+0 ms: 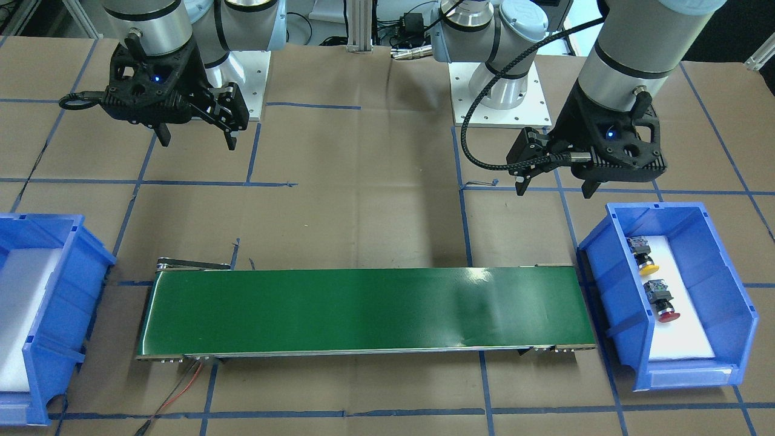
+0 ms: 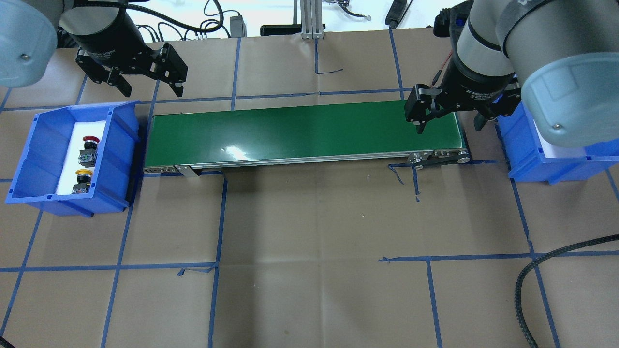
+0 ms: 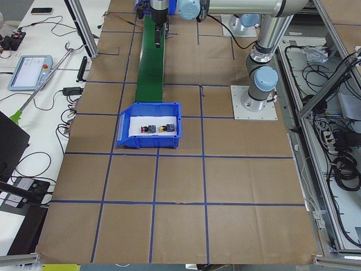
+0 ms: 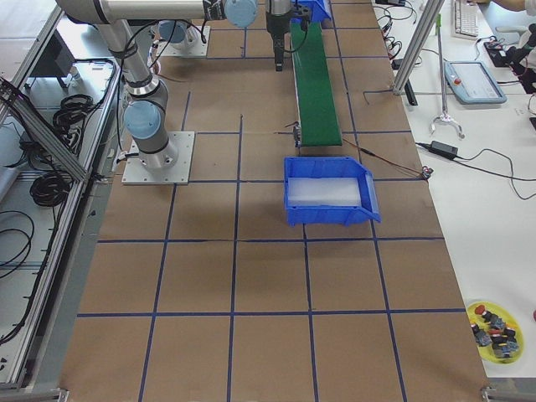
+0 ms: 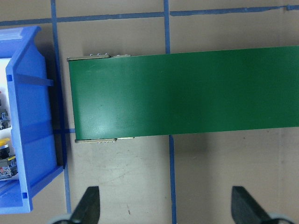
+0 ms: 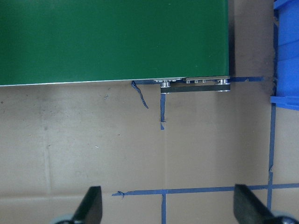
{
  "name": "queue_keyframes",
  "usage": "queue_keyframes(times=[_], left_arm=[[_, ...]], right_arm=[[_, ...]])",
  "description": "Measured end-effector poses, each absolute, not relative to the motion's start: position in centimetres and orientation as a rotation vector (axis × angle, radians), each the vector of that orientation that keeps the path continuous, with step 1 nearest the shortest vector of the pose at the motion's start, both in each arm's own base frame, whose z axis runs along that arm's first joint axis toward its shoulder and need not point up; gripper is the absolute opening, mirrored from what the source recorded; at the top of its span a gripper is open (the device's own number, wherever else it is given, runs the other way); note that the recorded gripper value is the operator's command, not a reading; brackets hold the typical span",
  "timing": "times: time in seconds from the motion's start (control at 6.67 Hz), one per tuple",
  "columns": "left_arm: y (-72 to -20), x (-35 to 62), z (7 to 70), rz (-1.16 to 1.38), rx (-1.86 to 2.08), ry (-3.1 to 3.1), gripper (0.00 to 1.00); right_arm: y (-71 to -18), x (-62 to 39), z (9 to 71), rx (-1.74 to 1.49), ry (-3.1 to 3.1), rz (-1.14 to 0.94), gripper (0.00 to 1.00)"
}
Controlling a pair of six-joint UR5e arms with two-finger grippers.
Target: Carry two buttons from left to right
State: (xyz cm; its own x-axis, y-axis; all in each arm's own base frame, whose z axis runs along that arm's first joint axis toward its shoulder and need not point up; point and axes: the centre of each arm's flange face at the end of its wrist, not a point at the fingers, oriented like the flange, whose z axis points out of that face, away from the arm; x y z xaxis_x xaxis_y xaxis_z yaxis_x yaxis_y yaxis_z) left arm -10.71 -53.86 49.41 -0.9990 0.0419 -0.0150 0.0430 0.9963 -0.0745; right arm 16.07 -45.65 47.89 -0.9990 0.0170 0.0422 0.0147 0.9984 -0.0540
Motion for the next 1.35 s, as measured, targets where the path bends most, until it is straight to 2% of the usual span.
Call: queue_keyframes(times=[1.35], left_arm=[[-53.54, -10.56, 48.94, -0.100, 0.063, 3.126, 1.00]], right_arm=[[-46.09, 16.08, 47.60, -0.035, -3.096, 0.097, 1.00]])
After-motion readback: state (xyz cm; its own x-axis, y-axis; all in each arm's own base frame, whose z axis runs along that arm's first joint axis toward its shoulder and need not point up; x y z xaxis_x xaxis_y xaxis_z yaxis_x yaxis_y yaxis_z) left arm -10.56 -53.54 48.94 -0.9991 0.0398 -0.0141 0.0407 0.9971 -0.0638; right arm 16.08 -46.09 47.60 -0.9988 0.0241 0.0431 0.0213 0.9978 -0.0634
